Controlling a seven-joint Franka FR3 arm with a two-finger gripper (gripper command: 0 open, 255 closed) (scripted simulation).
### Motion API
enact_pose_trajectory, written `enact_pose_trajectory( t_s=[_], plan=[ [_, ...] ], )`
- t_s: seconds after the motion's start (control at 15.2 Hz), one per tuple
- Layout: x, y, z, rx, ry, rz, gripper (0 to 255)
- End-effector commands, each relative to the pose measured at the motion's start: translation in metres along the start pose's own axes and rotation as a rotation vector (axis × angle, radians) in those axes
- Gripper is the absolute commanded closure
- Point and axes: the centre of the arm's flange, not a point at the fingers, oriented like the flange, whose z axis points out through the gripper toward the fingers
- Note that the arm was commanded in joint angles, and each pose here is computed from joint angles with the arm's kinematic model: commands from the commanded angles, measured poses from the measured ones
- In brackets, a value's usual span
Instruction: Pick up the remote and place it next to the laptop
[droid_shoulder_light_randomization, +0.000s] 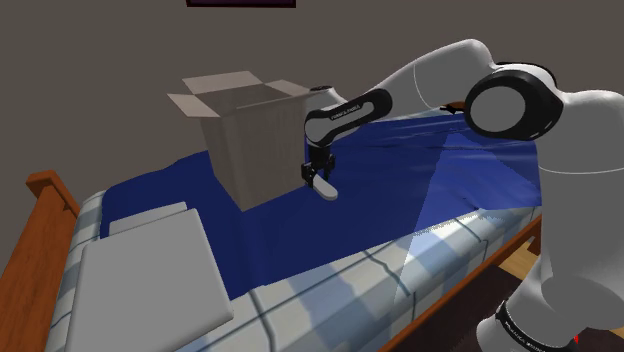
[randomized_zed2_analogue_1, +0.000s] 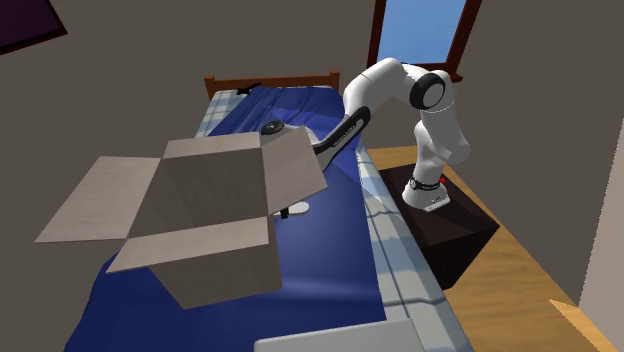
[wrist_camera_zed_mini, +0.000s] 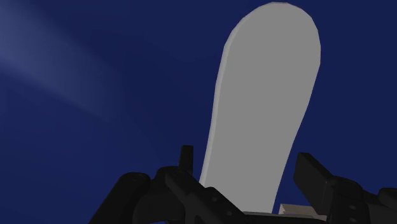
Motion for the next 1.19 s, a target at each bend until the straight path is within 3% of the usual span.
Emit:
enact_pose_trajectory(
  t_s=[0.0,1.12],
  plan=[
    [0.000,0.000,-0.008,0.000,0.000,0.000,255],
    [0.000,-0.001,-0.098,0.000,0.000,0.000,255]
  ],
)
